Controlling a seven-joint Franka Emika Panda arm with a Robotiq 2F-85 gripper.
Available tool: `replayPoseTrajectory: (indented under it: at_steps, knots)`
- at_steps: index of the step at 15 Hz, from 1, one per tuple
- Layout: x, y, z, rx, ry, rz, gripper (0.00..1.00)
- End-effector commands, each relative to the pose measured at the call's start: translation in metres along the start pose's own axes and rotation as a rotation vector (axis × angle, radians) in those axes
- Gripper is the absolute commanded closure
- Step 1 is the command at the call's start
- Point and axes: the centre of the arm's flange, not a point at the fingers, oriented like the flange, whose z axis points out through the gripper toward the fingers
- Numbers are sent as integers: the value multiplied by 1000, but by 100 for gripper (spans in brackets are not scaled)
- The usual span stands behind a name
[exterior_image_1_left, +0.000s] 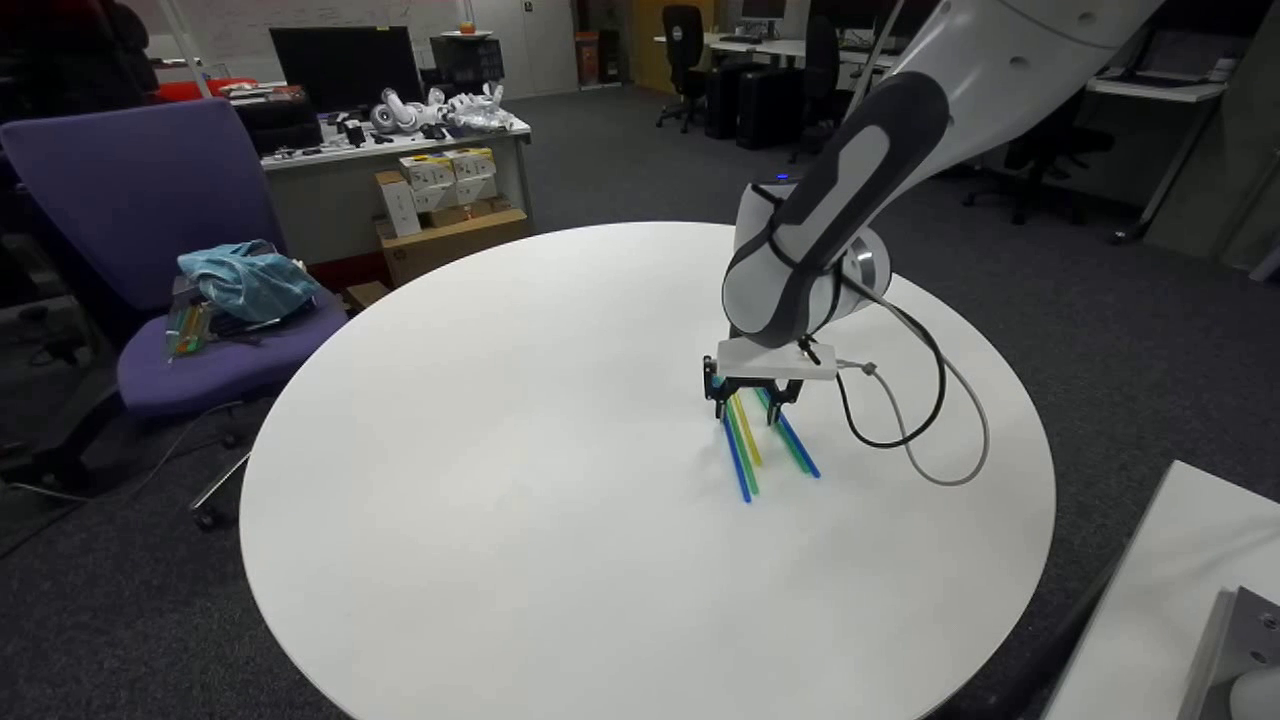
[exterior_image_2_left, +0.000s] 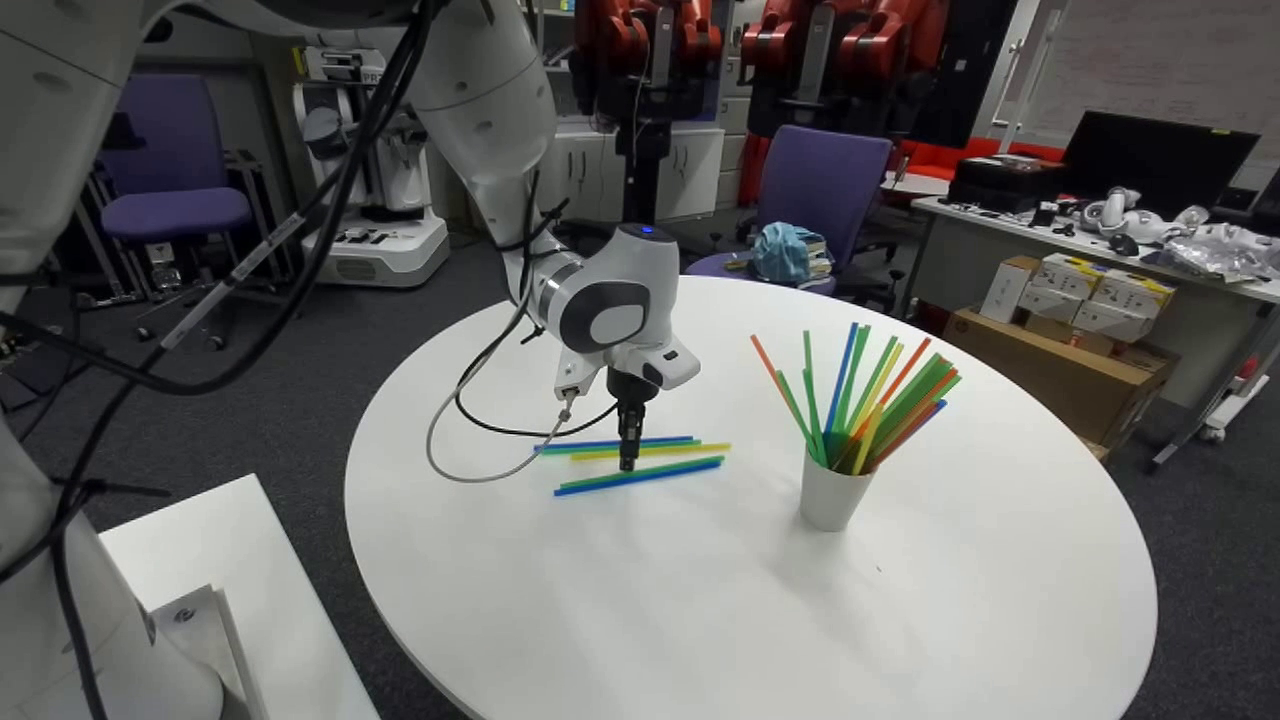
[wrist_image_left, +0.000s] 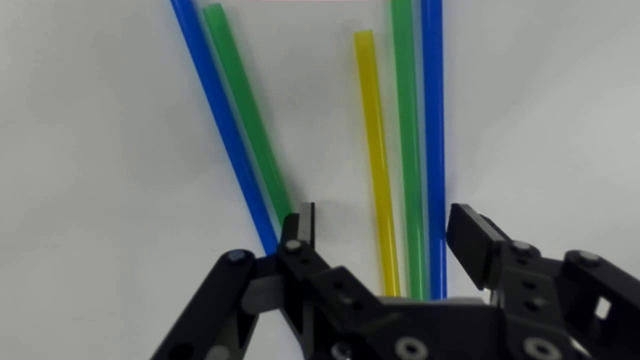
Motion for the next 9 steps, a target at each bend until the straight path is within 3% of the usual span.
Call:
replayPoseTrajectory:
  at_steps: [1, 3, 6, 9]
  knots:
    - [5, -1, 1, 16, 13, 6, 24]
    - [4, -1, 1, 16, 12, 6, 19]
    - [3, -1, -2, 16, 10, 5, 0]
    - [2, -1, -3, 14, 12, 7, 0]
